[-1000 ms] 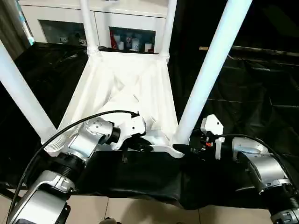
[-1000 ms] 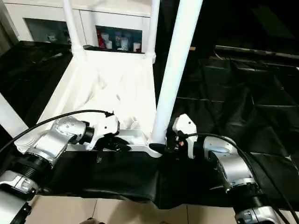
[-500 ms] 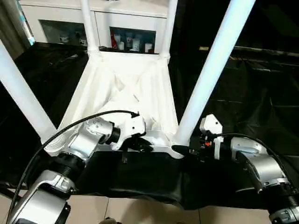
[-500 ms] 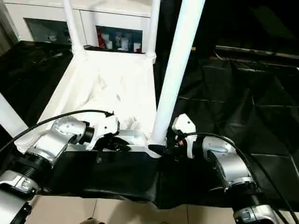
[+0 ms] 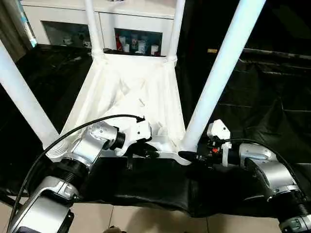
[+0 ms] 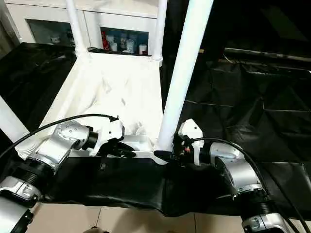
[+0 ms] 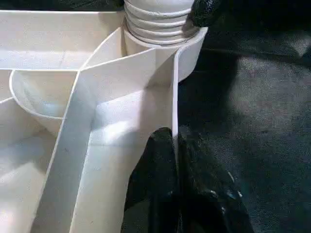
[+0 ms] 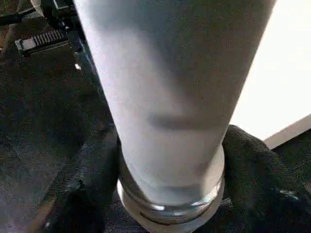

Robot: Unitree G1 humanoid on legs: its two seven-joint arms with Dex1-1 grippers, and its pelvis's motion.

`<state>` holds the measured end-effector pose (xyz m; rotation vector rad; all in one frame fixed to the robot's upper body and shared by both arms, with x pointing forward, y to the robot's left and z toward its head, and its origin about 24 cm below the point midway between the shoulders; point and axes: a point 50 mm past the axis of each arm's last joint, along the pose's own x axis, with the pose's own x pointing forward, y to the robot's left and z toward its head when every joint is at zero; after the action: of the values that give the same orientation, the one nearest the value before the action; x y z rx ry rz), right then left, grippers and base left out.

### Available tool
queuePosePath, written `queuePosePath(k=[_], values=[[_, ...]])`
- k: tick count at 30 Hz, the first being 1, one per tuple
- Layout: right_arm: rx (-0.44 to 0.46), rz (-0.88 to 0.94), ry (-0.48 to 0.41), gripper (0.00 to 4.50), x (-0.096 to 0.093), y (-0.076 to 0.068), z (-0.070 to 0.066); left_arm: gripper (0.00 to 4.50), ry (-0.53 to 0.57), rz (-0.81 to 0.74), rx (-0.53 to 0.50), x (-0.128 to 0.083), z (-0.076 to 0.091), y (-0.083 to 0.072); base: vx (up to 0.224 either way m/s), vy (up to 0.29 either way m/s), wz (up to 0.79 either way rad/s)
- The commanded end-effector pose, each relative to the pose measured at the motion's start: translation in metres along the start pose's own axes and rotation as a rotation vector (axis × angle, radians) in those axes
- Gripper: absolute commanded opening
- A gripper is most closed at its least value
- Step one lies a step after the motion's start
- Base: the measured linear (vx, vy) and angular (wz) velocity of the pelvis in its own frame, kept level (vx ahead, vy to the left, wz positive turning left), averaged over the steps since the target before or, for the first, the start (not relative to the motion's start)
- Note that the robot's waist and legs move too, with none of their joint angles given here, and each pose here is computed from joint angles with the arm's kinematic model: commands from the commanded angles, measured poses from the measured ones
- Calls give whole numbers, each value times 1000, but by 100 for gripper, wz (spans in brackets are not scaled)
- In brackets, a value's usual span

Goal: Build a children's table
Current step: Rotate leg to tighten

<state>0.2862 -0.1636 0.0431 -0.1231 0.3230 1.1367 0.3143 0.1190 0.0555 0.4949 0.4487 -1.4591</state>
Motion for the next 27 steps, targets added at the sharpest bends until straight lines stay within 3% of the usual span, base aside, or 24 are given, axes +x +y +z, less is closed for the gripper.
queuePosePath(k=[1, 6, 9, 11, 15, 21, 25, 27], values=[[20, -24, 27, 279, -3, -5, -3, 0, -31, -58, -18, 5, -3, -6, 0, 0, 0], [56, -61, 32, 274, -1, -3, -10, 0, -32, -41, -33, 6, -5, -7, 0, 0, 0], [82, -162, 40, 274, 2, -9, -16, 0, -21, 0, -49, 7, -7, -5, 0, 0, 0], [141, -357, 43, 273, 8, -20, -25, 0, -25, 92, -80, 12, -5, 3, 0, 0, 0], [191, -491, 33, 272, 20, -26, -28, 0, -29, 163, -112, 23, 2, 11, 0, 0, 0], [278, -637, -5, 272, 51, -27, -19, 0, -16, 355, -185, 43, 16, 26, 0, 0, 0], [234, -559, -59, 272, 83, -13, -3, 0, -32, 424, -187, 52, 23, 31, 0, 0, 0], [208, -509, -85, 328, 85, -9, 2, 0, -36, 409, -175, 52, 23, 30, 0, 0, 0]])
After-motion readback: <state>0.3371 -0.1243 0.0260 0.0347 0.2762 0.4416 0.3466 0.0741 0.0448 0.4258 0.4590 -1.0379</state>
